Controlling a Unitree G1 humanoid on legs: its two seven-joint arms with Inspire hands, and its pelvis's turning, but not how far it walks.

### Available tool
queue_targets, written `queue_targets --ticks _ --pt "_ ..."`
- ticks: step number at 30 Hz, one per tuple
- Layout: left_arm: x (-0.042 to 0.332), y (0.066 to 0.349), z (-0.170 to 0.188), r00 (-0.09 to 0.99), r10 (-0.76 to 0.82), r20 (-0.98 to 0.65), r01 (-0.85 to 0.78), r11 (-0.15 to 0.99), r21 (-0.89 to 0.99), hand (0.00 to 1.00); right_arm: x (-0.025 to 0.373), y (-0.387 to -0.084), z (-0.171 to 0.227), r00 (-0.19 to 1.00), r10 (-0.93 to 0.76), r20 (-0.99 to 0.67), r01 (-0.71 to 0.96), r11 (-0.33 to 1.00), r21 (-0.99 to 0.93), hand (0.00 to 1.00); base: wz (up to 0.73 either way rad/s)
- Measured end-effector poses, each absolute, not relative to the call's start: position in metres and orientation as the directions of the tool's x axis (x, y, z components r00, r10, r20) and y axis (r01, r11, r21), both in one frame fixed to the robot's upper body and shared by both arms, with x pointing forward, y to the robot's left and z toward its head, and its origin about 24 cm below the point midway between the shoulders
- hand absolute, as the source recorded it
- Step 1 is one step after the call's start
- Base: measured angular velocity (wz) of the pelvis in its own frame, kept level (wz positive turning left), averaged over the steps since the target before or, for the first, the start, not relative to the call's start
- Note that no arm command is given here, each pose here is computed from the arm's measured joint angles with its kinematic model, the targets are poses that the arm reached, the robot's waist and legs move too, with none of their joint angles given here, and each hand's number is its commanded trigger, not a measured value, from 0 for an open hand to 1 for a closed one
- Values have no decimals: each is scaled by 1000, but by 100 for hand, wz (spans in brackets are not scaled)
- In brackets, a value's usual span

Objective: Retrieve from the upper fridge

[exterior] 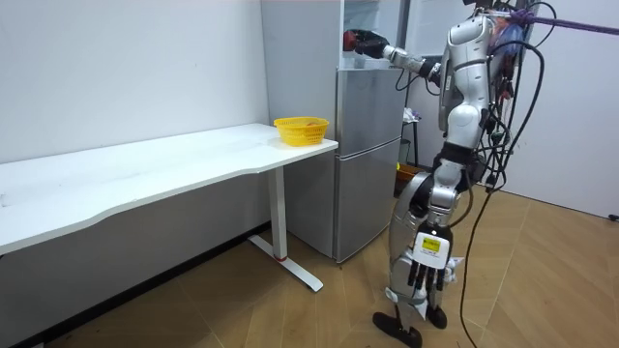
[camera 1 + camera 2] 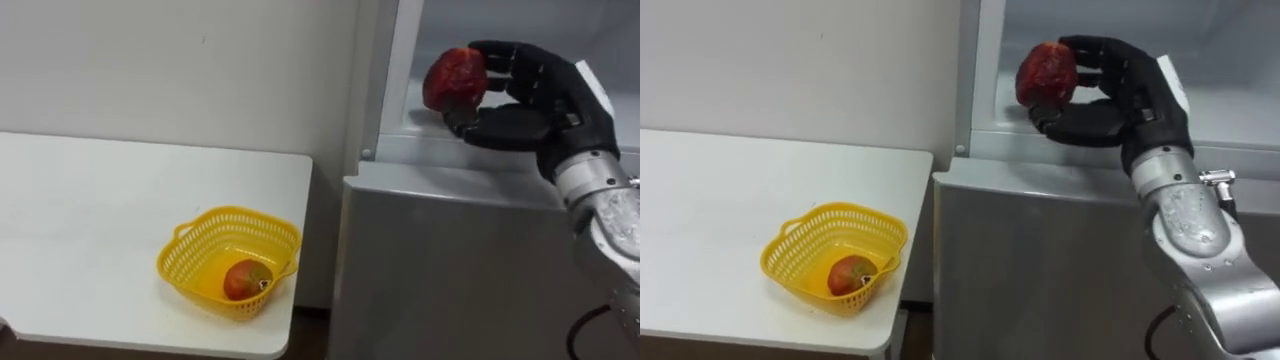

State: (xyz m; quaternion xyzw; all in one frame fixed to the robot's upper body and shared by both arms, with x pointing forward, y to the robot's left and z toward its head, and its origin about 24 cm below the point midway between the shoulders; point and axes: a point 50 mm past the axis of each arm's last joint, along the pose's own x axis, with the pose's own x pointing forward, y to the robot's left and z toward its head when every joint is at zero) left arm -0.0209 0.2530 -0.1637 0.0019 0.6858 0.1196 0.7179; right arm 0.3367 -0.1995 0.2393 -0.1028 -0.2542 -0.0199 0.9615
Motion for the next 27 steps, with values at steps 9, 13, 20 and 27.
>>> queue_targets --ticks 9,13,20,27 --pt "-4 251 -165 110 176 -978 -167 973 156 0 297 -166 254 744 114 659 76 964 -254 100 -7" --pt "-2 252 -165 118 173 -978 -168 974 152 0 279 -158 258 691 178 701 63 951 -303 100 -18" --pt "2 252 -165 128 172 -977 -166 975 150 0 274 -146 259 656 252 712 106 903 -417 100 -13" --pt "6 256 -165 125 180 -976 -194 969 154 0 262 -122 257 595 393 701 133 812 -569 100 0"
